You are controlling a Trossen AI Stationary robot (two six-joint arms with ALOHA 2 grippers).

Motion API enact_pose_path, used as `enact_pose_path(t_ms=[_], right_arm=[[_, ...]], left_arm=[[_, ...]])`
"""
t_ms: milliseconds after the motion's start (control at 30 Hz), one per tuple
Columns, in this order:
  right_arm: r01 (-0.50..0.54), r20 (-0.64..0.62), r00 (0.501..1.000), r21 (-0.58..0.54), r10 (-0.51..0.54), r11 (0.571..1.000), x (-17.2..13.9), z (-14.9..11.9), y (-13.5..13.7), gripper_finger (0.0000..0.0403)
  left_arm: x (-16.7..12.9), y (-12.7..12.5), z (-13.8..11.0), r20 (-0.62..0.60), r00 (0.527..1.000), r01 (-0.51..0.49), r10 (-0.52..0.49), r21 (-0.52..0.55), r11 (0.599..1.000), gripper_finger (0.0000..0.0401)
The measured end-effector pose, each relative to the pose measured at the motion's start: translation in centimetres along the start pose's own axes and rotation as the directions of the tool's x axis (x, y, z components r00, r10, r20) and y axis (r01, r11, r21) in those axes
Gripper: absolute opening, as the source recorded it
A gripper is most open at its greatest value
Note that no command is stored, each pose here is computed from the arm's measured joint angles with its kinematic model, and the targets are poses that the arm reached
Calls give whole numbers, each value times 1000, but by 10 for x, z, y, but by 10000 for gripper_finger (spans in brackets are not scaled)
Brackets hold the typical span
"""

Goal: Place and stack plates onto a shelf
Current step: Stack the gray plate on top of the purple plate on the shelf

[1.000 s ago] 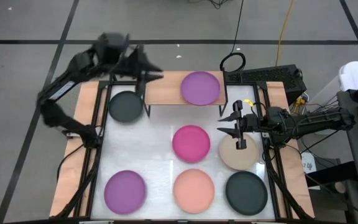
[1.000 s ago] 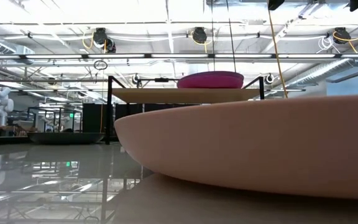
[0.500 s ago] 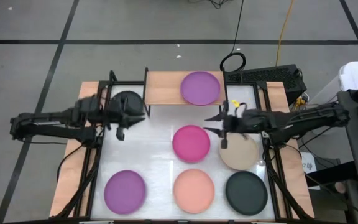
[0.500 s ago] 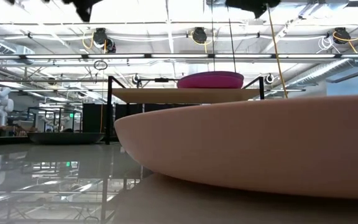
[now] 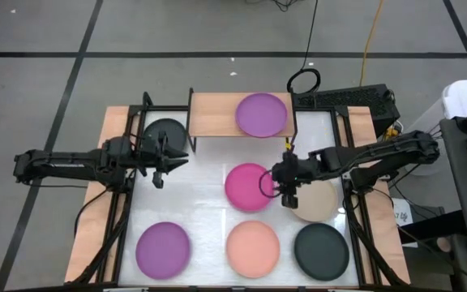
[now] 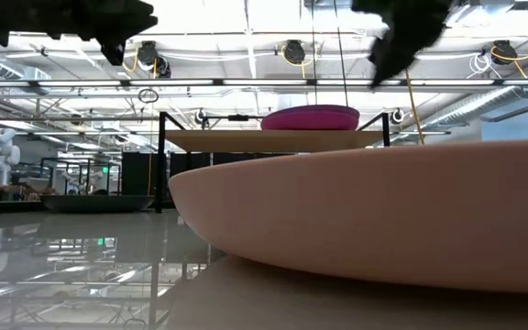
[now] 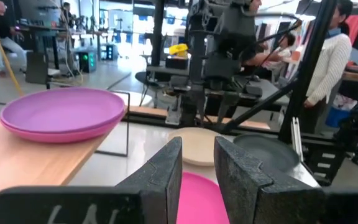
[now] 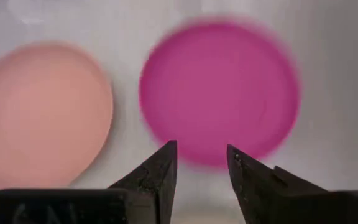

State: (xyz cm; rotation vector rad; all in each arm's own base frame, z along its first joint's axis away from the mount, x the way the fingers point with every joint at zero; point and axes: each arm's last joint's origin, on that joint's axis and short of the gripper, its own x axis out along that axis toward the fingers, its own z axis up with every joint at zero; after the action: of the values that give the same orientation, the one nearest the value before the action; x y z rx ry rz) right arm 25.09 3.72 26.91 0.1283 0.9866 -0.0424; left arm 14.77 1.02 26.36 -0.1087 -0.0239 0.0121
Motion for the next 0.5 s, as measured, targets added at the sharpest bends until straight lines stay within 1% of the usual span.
enact_pose_path(t_ms=[33, 100, 200, 267, 400, 500], right_arm=[[0, -49, 999, 52, 3, 999, 2, -4, 1, 125], [34, -140, 990, 157, -12, 987, 4, -13, 3, 125], [77, -221, 975, 240, -23, 968, 8, -23, 8, 125], [81, -232, 973, 267, -18, 960, 12, -30, 14, 125], [53, -183, 983, 352, 13, 935, 25, -38, 21, 125], [92, -222, 975, 390, -3, 916, 37, -50, 23, 125]], left_arm=[[0, 0, 0, -2, 1000, 0, 0, 0, 1000, 97], [0, 0, 0, 4, 1000, 0, 0, 4, 1000, 97], [0, 0, 0, 0, 1000, 0, 0, 11, 1000, 97], [0, 0, 0, 0, 1000, 0, 0, 11, 1000, 97], [0, 0, 0, -4, 1000, 0, 0, 0, 1000, 97], [0, 0, -1, -11, 1000, -1, 1, -5, 1000, 97]])
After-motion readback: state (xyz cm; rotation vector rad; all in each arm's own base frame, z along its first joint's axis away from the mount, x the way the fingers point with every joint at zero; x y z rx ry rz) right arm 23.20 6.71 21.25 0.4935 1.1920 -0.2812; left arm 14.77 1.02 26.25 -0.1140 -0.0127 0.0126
